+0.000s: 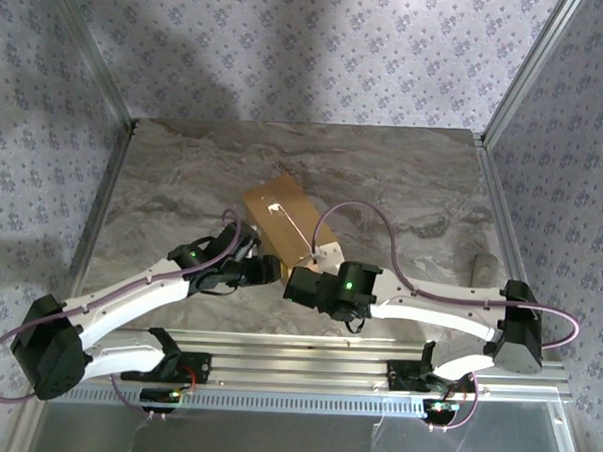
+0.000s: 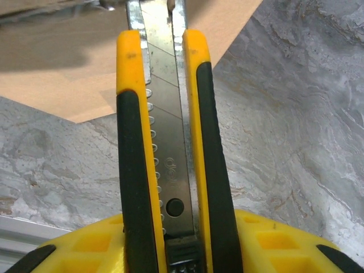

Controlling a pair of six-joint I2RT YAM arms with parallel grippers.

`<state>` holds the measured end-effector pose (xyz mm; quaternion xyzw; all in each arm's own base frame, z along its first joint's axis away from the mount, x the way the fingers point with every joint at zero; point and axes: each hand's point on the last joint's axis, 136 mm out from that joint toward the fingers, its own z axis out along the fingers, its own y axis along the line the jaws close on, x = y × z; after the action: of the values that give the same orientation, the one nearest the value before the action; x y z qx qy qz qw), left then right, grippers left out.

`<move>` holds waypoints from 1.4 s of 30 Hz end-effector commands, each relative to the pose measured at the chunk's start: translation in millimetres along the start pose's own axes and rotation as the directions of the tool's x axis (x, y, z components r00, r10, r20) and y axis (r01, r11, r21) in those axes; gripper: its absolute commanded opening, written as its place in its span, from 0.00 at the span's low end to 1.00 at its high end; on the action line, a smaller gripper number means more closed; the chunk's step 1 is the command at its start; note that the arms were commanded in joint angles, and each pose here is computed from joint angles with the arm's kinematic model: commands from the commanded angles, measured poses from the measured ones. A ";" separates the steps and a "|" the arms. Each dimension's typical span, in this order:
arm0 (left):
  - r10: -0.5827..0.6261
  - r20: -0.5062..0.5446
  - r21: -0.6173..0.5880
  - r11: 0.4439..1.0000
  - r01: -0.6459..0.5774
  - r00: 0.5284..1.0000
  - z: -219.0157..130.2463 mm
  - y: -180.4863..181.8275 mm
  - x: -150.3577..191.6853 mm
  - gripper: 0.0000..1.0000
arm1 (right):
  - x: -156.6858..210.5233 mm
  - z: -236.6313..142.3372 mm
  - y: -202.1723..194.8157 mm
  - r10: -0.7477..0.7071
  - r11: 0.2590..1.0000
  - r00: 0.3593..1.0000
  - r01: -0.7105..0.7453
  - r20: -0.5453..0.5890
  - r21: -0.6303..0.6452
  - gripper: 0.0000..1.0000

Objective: Unpack the express box

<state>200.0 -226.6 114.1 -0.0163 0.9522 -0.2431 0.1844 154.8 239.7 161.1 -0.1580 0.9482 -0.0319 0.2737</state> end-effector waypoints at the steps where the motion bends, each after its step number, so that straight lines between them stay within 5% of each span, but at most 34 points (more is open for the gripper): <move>1: 0.003 0.068 0.060 0.998 -0.007 0.998 -3.8 -28.6 -18.3 0.68 | -8.9 -9.2 11.4 -0.025 1.000 0.999 0.026 0.027 -0.018 0.00; 20: 0.032 0.101 0.062 0.997 -0.038 0.994 8.4 -60.9 -24.0 0.67 | 4.6 -12.4 85.3 -0.212 0.974 0.977 0.212 0.007 -0.079 0.00; 42: 0.069 0.274 -0.085 0.995 -0.048 0.959 -58.5 -18.3 -64.4 0.70 | 12.7 -11.1 23.5 -0.104 0.994 0.994 0.105 0.029 -0.037 0.00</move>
<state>229.8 -216.8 172.2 -0.0320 0.9327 -0.2006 0.2981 131.2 260.2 158.7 -0.2177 0.9348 -0.0308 0.2789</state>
